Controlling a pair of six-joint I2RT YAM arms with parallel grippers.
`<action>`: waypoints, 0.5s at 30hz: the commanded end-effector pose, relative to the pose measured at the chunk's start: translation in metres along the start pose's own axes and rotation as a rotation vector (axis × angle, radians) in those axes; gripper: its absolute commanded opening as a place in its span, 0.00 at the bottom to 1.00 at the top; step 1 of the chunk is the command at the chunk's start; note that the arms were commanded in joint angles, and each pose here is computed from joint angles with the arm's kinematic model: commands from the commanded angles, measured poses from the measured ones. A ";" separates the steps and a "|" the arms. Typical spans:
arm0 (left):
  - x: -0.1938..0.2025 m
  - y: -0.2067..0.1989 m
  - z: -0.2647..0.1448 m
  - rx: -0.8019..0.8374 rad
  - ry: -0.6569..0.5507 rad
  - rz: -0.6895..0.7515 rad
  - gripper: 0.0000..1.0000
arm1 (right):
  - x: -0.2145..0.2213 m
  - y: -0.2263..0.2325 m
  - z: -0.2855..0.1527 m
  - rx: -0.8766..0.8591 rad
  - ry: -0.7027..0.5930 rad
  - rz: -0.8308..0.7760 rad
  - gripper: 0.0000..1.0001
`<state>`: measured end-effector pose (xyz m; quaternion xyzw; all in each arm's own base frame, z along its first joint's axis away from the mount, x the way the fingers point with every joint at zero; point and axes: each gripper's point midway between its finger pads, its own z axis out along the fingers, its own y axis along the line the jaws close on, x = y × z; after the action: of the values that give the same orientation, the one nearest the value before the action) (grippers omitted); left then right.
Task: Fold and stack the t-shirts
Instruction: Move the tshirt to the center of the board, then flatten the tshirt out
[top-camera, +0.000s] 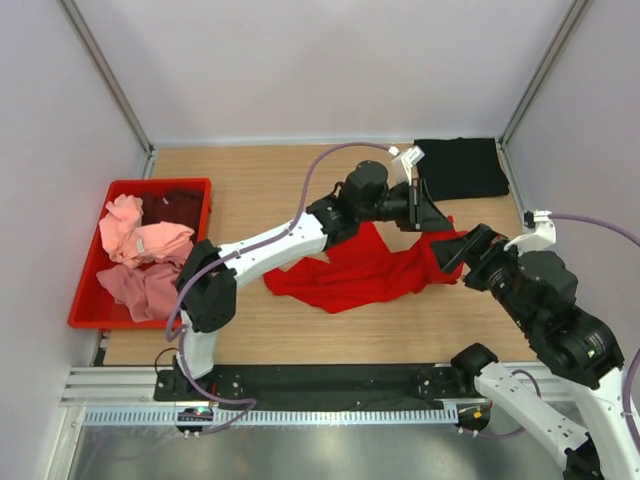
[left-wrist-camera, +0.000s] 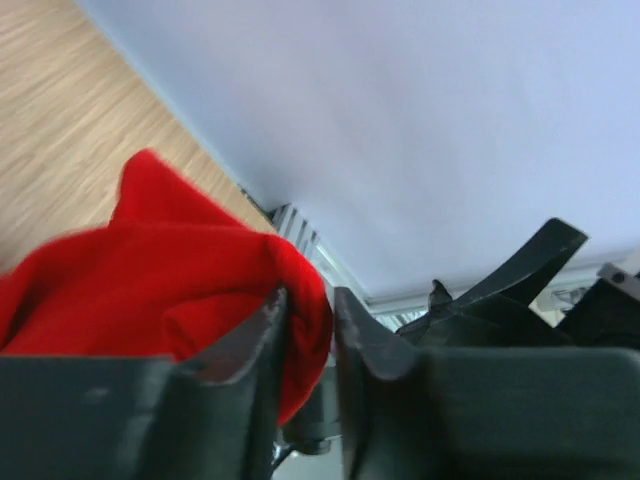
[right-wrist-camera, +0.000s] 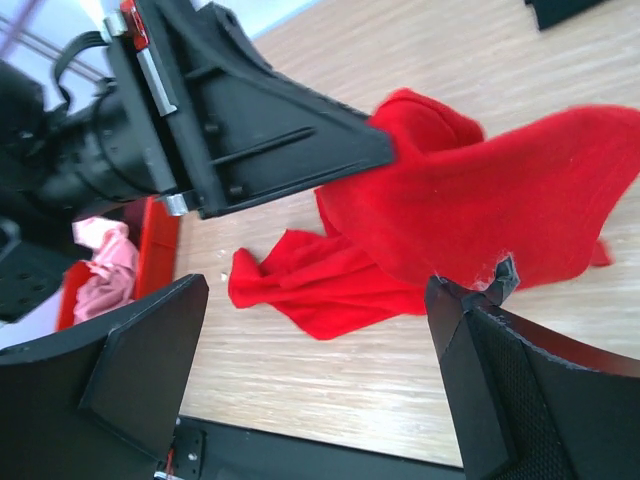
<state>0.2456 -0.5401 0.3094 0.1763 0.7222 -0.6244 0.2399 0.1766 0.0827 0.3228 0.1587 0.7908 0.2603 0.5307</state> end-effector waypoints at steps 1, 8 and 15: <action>-0.008 0.041 -0.031 -0.161 -0.008 -0.013 0.29 | 0.011 -0.011 0.015 0.079 0.052 -0.032 0.98; 0.041 0.152 -0.147 -0.673 0.018 0.018 0.61 | 0.046 -0.036 0.047 0.193 0.147 -0.065 0.96; 0.115 0.196 -0.220 -0.913 0.149 -0.037 0.61 | 0.089 -0.055 0.090 0.296 0.278 -0.098 0.82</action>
<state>0.2457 -0.3268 0.1191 0.0777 0.9289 -0.2821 0.2272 0.2123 0.0988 0.2046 0.1512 0.8951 0.1329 0.3978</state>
